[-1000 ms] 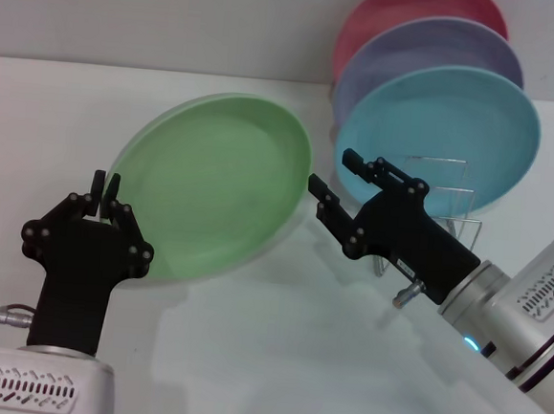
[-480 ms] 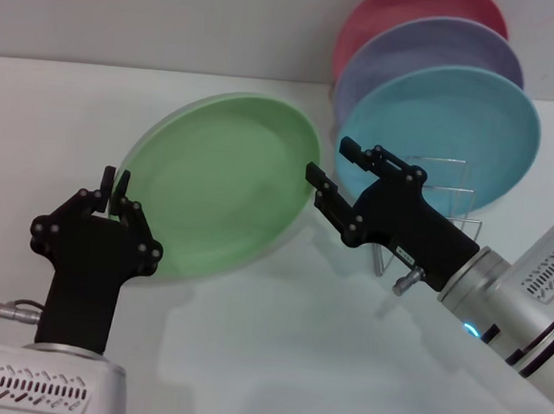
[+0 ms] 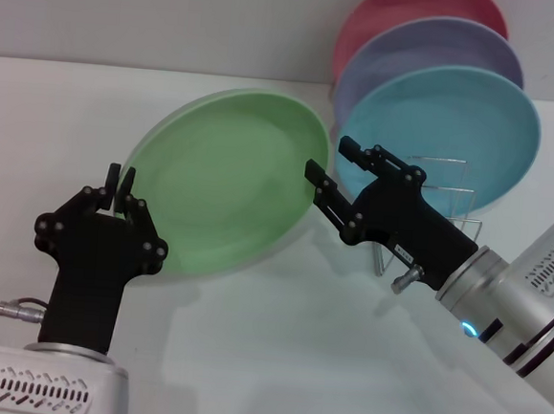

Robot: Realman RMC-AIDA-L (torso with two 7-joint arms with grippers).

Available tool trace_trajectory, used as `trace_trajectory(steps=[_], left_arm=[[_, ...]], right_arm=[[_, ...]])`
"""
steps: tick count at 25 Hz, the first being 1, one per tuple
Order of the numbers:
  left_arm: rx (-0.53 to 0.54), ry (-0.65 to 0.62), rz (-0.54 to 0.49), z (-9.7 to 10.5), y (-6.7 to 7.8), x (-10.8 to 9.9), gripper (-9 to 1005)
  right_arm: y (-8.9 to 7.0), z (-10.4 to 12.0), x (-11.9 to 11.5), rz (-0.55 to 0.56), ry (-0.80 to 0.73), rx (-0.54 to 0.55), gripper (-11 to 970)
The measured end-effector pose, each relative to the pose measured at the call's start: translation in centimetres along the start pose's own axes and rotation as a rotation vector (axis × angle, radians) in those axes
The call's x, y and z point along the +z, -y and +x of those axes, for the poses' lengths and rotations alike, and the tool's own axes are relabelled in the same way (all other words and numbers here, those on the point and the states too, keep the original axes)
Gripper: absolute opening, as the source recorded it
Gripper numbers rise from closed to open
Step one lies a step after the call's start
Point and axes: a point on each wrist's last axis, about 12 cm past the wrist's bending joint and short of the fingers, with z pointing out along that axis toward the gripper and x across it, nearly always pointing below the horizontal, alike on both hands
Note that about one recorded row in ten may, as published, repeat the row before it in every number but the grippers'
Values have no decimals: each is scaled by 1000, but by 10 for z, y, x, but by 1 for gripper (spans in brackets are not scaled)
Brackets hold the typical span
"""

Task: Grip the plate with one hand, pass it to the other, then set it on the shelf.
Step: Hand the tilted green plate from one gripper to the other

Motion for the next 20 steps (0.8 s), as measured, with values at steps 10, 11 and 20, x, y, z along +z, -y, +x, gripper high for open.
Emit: trace_trajectory(steps=[10, 11, 20], left_arm=[[0, 3, 2, 0, 0, 0, 93], [1, 3, 2, 0, 0, 0, 93], [7, 16, 11, -1, 1, -1, 95]], right_arm=[[-3, 2, 0, 9, -8, 42, 401], [-3, 2, 0, 10, -8, 43, 397], [-3, 2, 1, 22, -5, 52, 389]])
